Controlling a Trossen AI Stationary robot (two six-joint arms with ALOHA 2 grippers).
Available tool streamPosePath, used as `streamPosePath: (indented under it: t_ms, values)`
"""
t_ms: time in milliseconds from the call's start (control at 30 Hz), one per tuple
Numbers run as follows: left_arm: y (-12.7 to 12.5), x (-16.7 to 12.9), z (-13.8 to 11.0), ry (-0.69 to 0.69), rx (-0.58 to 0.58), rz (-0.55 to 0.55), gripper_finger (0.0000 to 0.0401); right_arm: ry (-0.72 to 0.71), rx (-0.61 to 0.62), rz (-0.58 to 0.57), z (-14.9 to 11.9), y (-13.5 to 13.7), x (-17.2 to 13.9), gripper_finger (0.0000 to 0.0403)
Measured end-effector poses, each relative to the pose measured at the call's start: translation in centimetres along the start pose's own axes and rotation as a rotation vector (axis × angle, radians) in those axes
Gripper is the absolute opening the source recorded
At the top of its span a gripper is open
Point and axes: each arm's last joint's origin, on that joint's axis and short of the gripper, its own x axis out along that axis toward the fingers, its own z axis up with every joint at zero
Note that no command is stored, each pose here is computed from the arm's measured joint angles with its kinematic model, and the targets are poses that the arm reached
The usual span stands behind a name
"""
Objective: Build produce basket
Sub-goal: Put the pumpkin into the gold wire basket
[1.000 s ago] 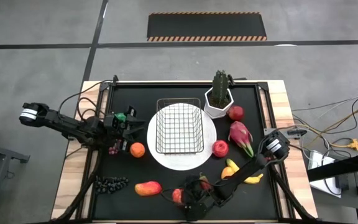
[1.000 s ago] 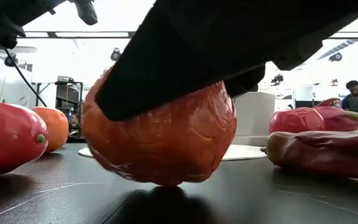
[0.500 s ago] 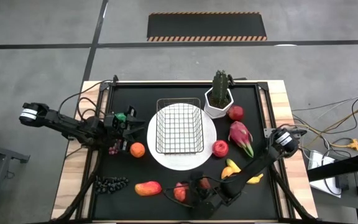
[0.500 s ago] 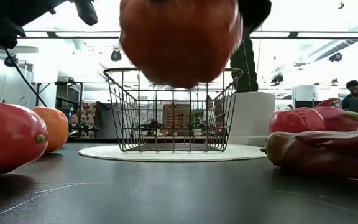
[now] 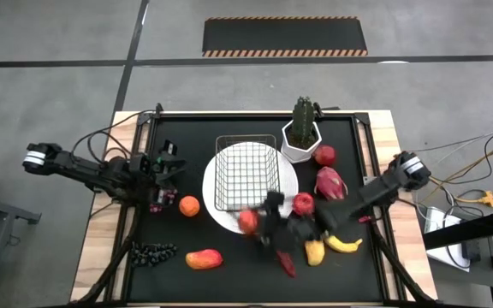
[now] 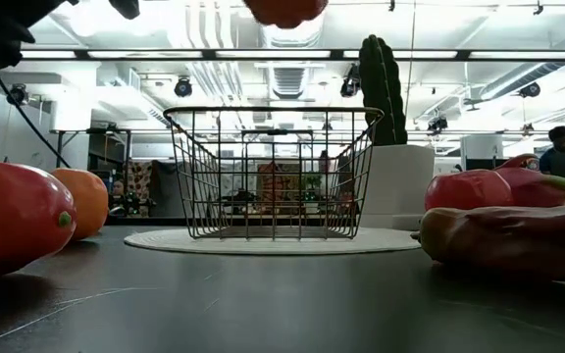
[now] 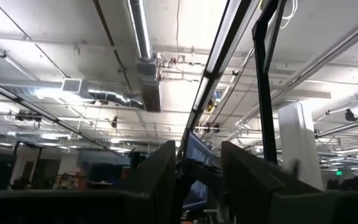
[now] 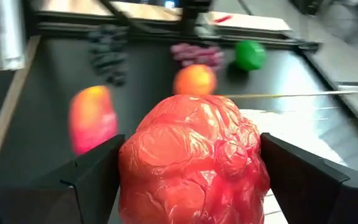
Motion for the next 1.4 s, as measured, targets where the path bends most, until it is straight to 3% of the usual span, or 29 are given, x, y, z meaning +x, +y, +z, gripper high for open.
streamPosePath:
  t_ms: [167,300,533,867,1067,1400]
  values:
    - [0.1,-0.9,-0.2,0.045,0.019,-0.001,0.0111,0.062,0.05,0.004,1.1,-6.2,3.8,0.0331]
    - [0.1,-1.0,-0.5,0.086,0.063,-0.003,0.0111,0.107,0.065,-0.088,1.0,-10.8,6.7,0.033]
    - [0.2,-0.9,-0.4,0.081,0.138,0.008,0.0111,0.228,0.135,-0.183,-1.2,-16.6,10.5,0.033]
    - [0.4,-0.7,-0.5,0.097,0.21,0.079,0.0112,0.333,0.172,-0.171,-4.4,-18.5,14.4,0.0336]
    - [0.4,-0.7,-0.5,0.099,0.211,0.079,0.0112,0.342,0.183,-0.181,-4.7,-18.9,15.1,0.0366]
    - [0.4,-0.7,-0.4,0.094,0.21,0.081,0.0112,0.35,0.136,-0.172,-4.8,-19.1,15.2,0.0364]
